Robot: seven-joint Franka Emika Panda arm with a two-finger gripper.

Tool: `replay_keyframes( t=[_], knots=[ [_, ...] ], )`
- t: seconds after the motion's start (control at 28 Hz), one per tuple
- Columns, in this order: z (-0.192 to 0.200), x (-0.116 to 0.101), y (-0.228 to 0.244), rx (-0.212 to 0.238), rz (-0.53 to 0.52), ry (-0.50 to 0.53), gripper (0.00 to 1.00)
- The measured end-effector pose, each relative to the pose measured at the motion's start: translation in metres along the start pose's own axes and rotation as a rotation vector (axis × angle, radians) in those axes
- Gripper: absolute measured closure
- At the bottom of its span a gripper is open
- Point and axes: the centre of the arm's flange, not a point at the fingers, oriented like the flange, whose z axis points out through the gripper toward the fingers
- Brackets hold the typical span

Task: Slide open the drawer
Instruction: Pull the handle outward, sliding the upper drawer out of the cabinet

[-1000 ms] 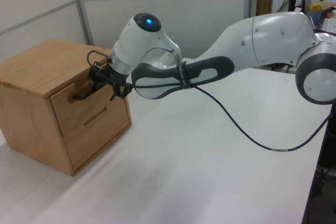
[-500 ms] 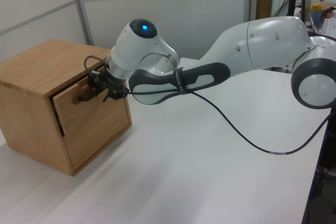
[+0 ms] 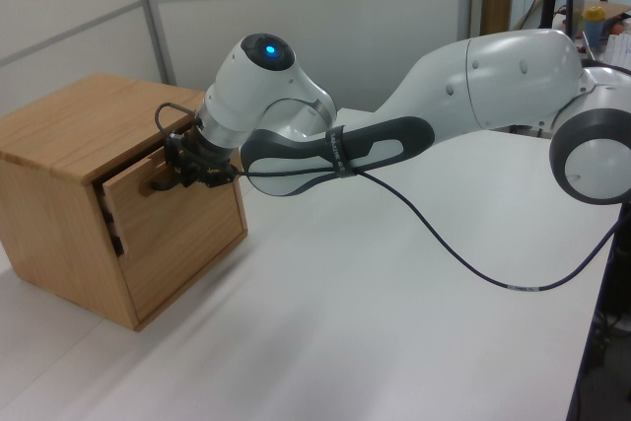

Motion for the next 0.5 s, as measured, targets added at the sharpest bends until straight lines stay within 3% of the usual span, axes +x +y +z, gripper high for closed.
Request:
replay_keyframes(
  t=[0.5],
  knots=[
    [-0.032, -0.007, 0.025, -0.064, -0.004, -0.005, 0.91]
  ],
)
